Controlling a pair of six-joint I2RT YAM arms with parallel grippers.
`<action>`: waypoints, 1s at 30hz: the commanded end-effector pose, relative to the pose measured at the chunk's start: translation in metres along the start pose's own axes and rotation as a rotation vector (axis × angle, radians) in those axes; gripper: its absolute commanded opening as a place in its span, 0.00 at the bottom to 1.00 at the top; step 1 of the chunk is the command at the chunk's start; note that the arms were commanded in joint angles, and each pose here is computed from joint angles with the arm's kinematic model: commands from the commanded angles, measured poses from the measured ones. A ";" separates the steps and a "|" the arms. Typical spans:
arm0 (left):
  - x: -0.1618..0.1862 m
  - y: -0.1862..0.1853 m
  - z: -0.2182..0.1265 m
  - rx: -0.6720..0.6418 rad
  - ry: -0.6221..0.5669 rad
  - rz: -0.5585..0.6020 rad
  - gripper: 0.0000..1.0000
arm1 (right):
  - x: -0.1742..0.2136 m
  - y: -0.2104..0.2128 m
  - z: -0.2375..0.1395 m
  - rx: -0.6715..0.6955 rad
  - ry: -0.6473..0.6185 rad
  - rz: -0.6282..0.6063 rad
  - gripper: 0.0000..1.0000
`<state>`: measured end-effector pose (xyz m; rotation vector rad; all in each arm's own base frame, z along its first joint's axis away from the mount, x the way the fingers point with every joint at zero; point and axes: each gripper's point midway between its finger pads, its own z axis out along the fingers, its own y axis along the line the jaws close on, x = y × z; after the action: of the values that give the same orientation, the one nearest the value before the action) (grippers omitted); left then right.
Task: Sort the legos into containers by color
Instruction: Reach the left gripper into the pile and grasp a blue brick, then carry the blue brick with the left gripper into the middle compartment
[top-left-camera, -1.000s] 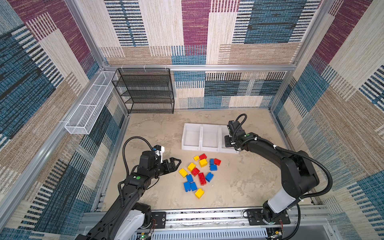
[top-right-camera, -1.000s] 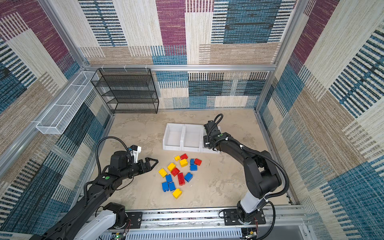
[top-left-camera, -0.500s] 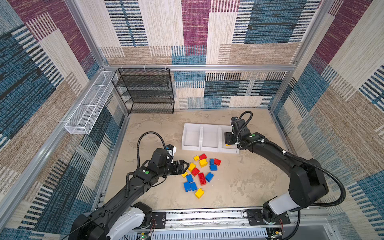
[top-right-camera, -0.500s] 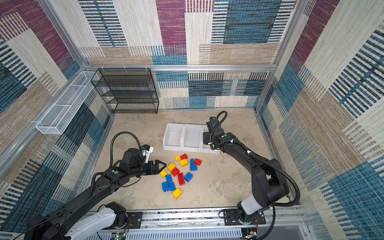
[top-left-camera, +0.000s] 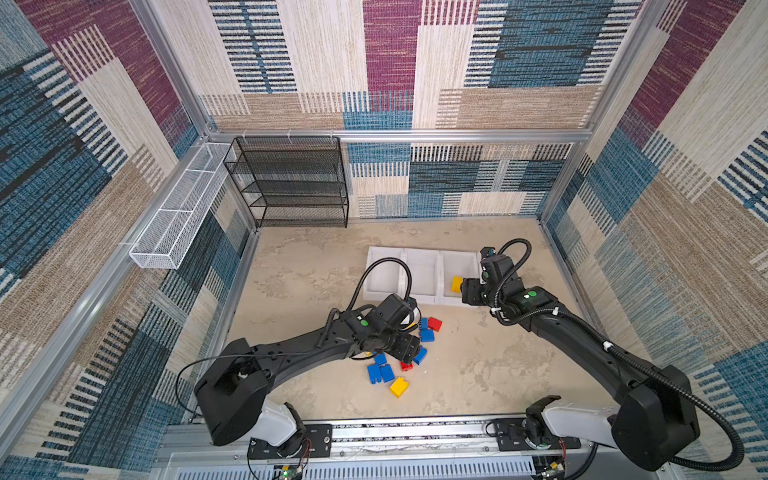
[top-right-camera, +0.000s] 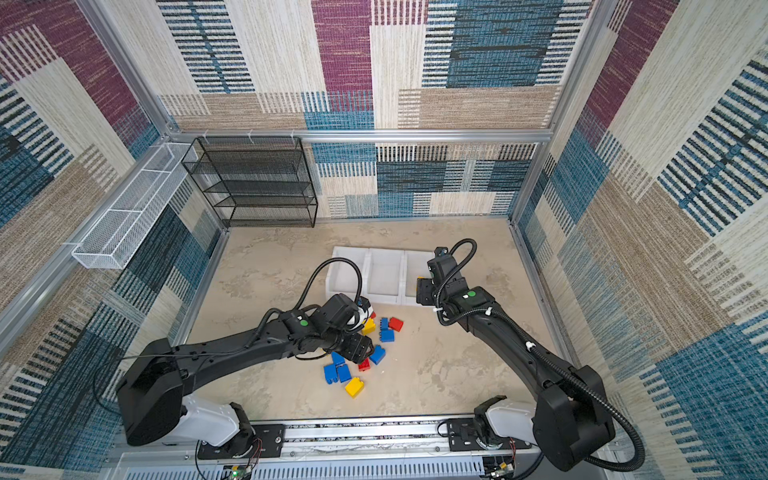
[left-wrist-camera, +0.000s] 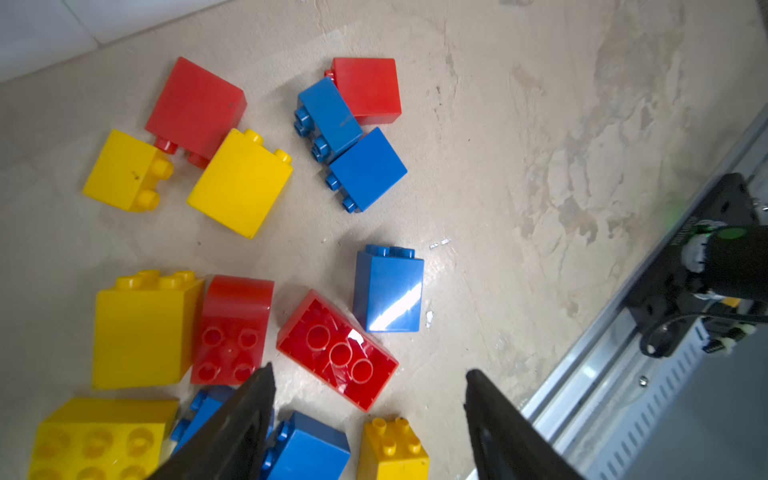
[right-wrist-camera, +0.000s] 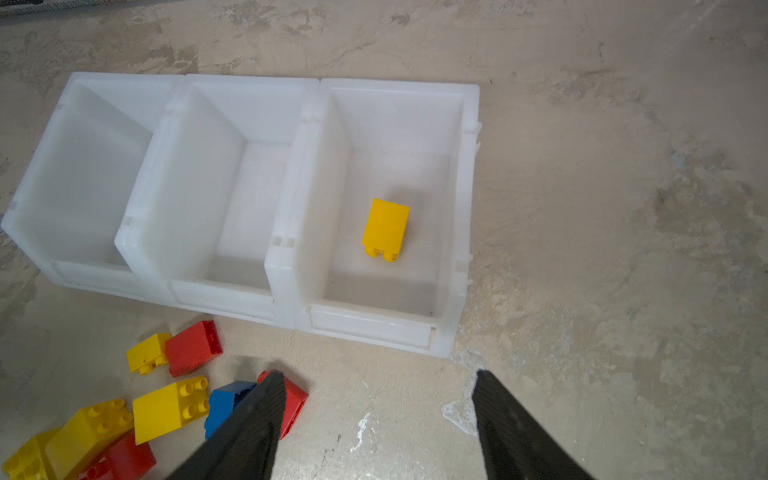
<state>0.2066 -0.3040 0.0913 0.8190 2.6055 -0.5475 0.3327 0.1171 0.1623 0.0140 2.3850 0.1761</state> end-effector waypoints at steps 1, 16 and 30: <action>0.006 -0.001 0.011 -0.047 0.059 0.074 0.74 | 0.006 -0.002 -0.004 -0.004 0.008 0.029 0.74; 0.009 -0.001 0.057 -0.163 0.203 0.161 0.59 | 0.018 -0.007 -0.008 0.000 0.017 0.044 0.74; -0.013 -0.015 0.045 -0.121 0.136 0.138 0.39 | 0.014 -0.009 -0.015 0.007 0.002 0.054 0.70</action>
<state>0.2121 -0.3379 0.0464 1.0205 2.6929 -0.2747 0.3102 0.1077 0.1558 0.0582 2.4085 0.1881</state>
